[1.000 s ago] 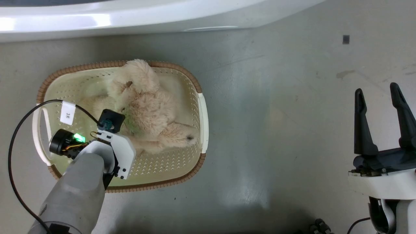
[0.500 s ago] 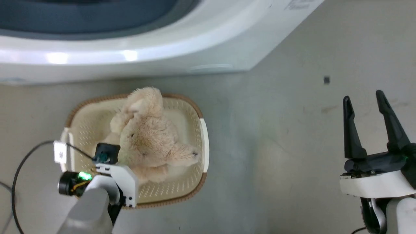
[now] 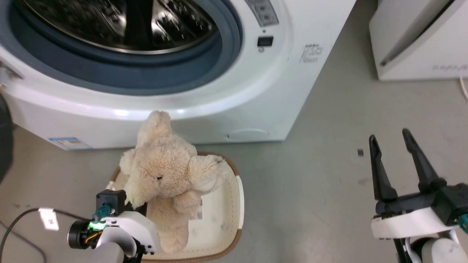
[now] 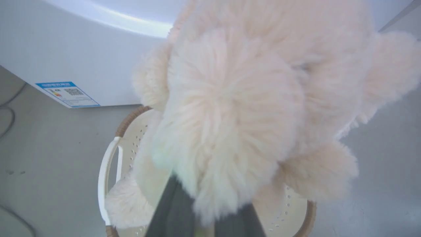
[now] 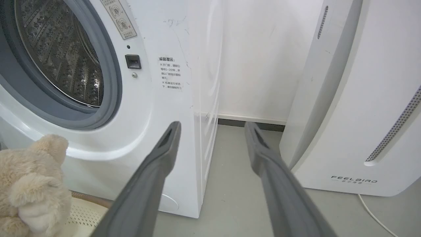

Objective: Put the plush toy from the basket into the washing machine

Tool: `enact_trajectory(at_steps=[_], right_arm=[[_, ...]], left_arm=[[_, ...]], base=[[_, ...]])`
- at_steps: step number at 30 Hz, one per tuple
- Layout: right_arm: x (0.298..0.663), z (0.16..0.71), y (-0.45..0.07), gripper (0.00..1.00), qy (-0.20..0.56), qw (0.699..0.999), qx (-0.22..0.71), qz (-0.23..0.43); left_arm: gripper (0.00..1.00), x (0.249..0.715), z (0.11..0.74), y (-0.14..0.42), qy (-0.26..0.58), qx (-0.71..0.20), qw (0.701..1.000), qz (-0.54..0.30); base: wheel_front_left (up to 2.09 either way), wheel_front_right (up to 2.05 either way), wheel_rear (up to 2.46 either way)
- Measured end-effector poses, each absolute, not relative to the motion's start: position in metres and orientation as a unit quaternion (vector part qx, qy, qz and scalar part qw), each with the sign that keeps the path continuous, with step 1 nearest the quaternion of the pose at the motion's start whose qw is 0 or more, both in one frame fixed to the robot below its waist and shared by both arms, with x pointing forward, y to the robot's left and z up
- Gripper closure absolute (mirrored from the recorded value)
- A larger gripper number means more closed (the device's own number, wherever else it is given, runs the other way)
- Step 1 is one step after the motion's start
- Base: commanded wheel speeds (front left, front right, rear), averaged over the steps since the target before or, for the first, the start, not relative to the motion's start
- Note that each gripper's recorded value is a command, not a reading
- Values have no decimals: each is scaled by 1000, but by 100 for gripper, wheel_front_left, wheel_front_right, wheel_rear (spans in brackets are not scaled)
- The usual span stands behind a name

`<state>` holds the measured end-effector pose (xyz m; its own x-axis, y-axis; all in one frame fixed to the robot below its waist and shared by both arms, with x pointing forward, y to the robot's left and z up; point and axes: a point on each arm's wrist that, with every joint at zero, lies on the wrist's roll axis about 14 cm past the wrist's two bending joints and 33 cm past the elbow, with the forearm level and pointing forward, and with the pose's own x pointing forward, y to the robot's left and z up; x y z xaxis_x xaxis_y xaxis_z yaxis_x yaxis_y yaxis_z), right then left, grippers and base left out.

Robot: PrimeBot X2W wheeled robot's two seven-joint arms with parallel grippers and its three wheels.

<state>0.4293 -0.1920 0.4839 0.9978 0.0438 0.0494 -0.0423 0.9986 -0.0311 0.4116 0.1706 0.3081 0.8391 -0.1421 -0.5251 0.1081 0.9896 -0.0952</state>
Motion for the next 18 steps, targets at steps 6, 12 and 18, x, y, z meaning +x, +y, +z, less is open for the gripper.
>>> enact_trajectory(at_steps=[6,12,18], right_arm=[[416,501,-187,0,-43,999,-11,28],[409,513,-184,0,-58,998,-8,32],[405,511,-186,0,-54,998,-7,28]], left_arm=[[100,415,370,177,174,-42,983,-50],[100,421,430,181,74,-59,995,-36],[100,437,469,177,9,-62,997,-47]], base=[[0,0,0],[0,0,0],[0,0,0]])
